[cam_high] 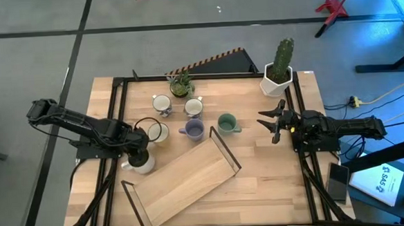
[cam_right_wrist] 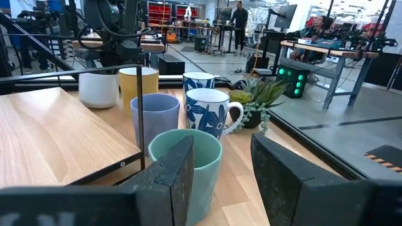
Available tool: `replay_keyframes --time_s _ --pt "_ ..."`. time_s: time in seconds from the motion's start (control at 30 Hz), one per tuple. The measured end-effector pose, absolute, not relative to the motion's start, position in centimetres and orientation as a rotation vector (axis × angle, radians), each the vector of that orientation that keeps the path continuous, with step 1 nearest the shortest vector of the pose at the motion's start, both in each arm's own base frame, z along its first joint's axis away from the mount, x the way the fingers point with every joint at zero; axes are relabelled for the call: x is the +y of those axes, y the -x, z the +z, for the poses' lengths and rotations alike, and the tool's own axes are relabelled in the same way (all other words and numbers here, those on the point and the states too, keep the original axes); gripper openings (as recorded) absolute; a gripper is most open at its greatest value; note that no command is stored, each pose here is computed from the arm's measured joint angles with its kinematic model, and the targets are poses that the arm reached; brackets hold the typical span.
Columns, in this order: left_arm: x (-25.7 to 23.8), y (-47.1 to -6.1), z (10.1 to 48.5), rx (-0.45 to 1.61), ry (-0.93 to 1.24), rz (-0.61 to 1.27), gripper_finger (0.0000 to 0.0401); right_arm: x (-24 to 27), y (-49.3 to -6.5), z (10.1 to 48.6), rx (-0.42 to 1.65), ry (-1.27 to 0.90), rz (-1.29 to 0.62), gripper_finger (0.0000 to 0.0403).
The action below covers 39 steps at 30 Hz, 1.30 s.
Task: Place coffee mugs
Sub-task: Put the white green mug at the bottom left corner of the shelf
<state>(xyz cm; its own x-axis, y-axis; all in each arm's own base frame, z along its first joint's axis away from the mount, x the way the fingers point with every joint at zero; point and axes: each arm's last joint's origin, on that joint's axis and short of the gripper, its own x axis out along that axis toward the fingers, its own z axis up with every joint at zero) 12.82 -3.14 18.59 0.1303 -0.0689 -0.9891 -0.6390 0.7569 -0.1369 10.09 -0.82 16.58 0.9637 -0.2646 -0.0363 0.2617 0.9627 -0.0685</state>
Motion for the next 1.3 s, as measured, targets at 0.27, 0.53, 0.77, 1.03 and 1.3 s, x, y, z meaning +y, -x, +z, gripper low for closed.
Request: replay_keyframes --time_s 0.27,0.53,0.77,1.03,1.3 --pt "-3.3 -13.4 20.2 1.358 0.646 0.434 0.0016 -0.8 -10.1 16.6 0.046 0.063 -0.267 0.0143" --pt "-3.3 -13.7 22.9 1.335 0.638 0.43 0.0016 -0.8 -10.1 16.6 0.046 0.066 -0.267 0.0143" --pt "-3.6 -15.1 26.3 1.238 0.611 0.342 0.0016 -0.8 -10.1 16.6 0.046 0.066 -0.267 0.0143" --pt "-5.5 -18.9 29.9 1.196 0.416 0.139 0.0016 -0.8 -10.1 16.6 0.046 0.066 -0.267 0.0143" --pt "-8.6 -23.3 28.7 1.288 0.316 0.128 0.0016 -0.8 -10.1 16.6 0.046 0.066 -0.265 0.0143"
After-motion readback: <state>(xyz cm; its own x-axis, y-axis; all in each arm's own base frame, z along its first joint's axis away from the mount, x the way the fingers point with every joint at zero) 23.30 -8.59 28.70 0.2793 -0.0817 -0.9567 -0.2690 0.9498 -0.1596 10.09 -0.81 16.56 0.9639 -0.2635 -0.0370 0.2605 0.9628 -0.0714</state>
